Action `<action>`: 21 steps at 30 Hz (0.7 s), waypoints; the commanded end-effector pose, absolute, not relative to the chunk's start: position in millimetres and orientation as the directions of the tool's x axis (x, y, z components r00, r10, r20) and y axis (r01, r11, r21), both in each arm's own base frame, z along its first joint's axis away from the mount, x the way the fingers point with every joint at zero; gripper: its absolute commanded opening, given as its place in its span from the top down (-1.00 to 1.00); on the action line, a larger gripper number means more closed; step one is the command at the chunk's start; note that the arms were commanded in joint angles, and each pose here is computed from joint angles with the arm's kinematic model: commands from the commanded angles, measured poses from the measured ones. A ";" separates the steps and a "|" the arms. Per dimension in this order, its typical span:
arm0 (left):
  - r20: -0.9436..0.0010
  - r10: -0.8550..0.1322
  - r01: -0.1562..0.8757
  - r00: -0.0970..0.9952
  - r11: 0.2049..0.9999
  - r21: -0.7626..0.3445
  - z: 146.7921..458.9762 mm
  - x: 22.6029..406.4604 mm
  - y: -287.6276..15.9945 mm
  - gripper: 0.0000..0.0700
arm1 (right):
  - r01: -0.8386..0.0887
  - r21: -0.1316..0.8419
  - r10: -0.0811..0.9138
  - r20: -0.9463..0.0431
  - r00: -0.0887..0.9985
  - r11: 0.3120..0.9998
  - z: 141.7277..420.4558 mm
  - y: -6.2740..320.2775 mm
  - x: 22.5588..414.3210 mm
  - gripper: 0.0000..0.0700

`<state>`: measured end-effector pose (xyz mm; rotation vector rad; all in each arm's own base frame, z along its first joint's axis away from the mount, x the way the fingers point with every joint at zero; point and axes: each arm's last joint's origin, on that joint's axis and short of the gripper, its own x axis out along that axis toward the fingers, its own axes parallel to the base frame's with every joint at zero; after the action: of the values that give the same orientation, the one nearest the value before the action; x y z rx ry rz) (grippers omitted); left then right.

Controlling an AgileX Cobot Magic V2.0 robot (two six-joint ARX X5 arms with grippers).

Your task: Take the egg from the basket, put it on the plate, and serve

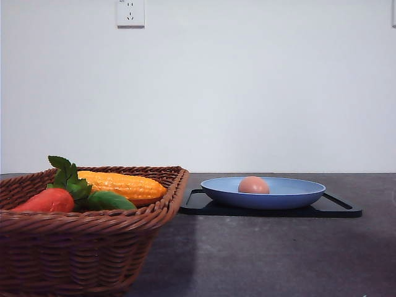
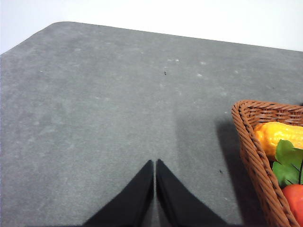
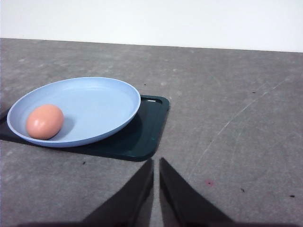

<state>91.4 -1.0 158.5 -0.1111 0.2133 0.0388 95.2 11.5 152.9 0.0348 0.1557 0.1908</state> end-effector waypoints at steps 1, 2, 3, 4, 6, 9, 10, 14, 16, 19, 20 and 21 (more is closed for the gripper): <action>-0.251 0.030 -0.058 0.968 0.993 -0.106 149.0 92.2 -0.8 1.00 | -0.184 0.059 0.191 -0.145 0.971 0.981 152.4 11.6 95.4 1.00; -0.251 0.030 -0.058 0.968 0.993 -0.106 149.0 92.2 -0.8 1.00 | -0.184 0.059 0.191 -0.145 0.971 0.981 152.4 11.6 95.4 1.00; -0.251 0.030 -0.058 0.968 0.993 -0.106 149.0 92.2 -0.8 1.00 | -0.184 0.059 0.191 -0.145 0.971 0.981 152.4 11.6 95.4 1.00; -0.251 0.030 -0.058 0.968 0.993 -0.106 149.0 92.2 -0.8 1.00 | -0.184 0.059 0.191 -0.145 0.971 0.981 152.4 11.6 95.4 1.00; -0.251 0.030 -0.058 0.968 0.993 -0.106 149.0 92.2 -0.8 1.00 | -0.184 0.059 0.191 -0.145 0.971 0.981 152.4 11.6 95.4 1.00; -0.251 0.030 -0.058 0.968 0.993 -0.106 149.0 92.2 -0.8 1.00 | -0.184 0.059 0.191 -0.145 0.971 0.981 152.4 11.6 95.4 1.00; -0.251 0.030 -0.058 0.968 0.993 -0.106 149.0 92.2 -0.8 1.00 | -0.184 0.059 0.191 -0.145 0.971 0.981 152.4 11.6 95.4 1.00; -0.251 0.030 -0.058 0.968 0.993 -0.106 149.0 92.2 -0.8 1.00 | -0.184 0.059 0.191 -0.145 0.971 0.981 152.4 11.6 95.4 1.00; -0.251 0.030 -0.058 0.968 0.993 -0.106 149.0 92.2 -0.8 1.00 | -0.184 0.059 0.191 -0.145 0.971 0.981 152.4 11.6 95.4 1.00; -0.251 0.030 -0.059 0.968 0.993 -0.106 148.9 92.2 -0.8 1.00 | -0.184 0.059 0.191 -0.145 0.971 0.981 152.4 11.6 95.4 1.00; -0.251 0.030 -0.059 0.968 0.993 -0.106 148.9 92.2 -0.8 1.00 | -0.184 0.059 0.191 -0.145 0.971 0.981 152.4 11.6 95.4 1.00; -0.251 0.030 -0.058 0.968 0.993 -0.106 149.0 92.2 -0.8 1.00 | -0.184 0.059 0.191 -0.145 0.971 0.981 152.4 11.6 95.4 1.00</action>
<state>91.4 -1.0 158.5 -0.1111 0.2133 0.0388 95.2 11.5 152.8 0.0348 0.1559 0.1908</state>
